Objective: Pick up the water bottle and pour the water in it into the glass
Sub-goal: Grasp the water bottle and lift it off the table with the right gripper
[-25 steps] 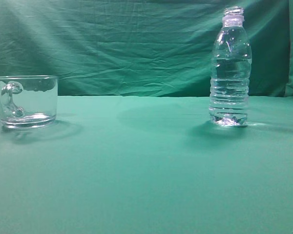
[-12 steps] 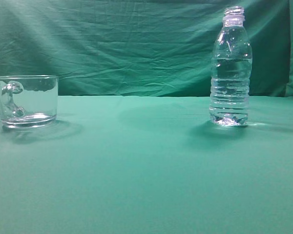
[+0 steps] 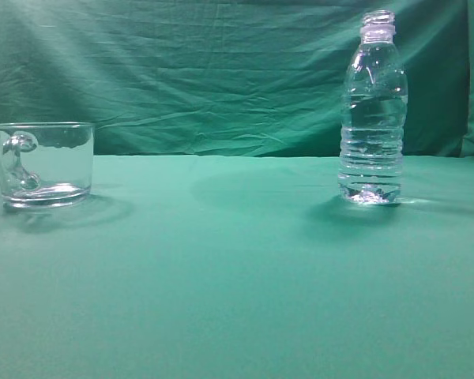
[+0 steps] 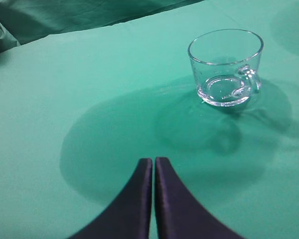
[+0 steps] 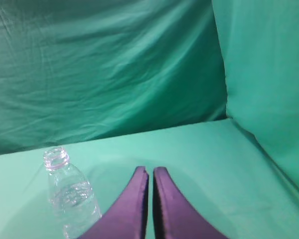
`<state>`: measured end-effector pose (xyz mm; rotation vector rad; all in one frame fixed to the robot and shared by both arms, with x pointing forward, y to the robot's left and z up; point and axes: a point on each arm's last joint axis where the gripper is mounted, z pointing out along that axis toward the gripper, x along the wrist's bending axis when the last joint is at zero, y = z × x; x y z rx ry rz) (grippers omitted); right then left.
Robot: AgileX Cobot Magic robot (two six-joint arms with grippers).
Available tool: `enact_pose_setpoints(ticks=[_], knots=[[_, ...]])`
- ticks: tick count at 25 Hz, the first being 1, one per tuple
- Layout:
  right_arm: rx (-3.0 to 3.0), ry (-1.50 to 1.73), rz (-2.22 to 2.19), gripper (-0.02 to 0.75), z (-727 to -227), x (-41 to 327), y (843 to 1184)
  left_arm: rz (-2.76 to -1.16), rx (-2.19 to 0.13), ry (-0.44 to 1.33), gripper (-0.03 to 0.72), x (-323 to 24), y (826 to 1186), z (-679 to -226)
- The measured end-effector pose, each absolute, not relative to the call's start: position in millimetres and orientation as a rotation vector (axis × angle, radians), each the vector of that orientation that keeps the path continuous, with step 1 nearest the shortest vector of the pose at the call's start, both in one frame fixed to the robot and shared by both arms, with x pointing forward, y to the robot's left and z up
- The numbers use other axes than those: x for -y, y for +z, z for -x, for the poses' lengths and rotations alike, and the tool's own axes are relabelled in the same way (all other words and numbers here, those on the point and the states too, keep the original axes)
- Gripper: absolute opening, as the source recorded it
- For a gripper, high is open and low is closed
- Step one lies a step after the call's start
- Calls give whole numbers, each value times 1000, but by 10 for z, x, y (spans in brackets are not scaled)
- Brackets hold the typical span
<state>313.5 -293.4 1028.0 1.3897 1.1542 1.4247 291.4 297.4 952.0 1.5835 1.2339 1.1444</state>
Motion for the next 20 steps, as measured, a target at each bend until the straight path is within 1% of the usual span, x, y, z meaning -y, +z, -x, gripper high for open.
enact_pose_setpoints(ticks=[6, 10, 13, 18, 19, 20], knots=[[-1365, 1345, -1486, 0, -3385, 2837, 10147, -1584, -1234, 1144, 0, -2974, 9520, -2914], [-1546, 1294, -1350, 0, -3578, 2687, 10070, -1584, -1234, 1144, 0, -2974, 9520, -2914], [-1578, 1315, -1271, 0, -3719, 2576, 10039, -1584, -1234, 1144, 0, -2974, 9520, -2914], [-1655, 1305, -1222, 0, -3948, 2385, 9864, -1584, -1234, 1144, 0, -2974, 9520, -2914], [-1668, 1301, -1203, 48, -3984, 2353, 9829, -1584, -1234, 1144, 0, -2974, 9520, -2914], [-1697, 1290, -1181, 48, -4024, 2311, 9781, -1584, -1234, 1144, 0, -2974, 9520, -2914]])
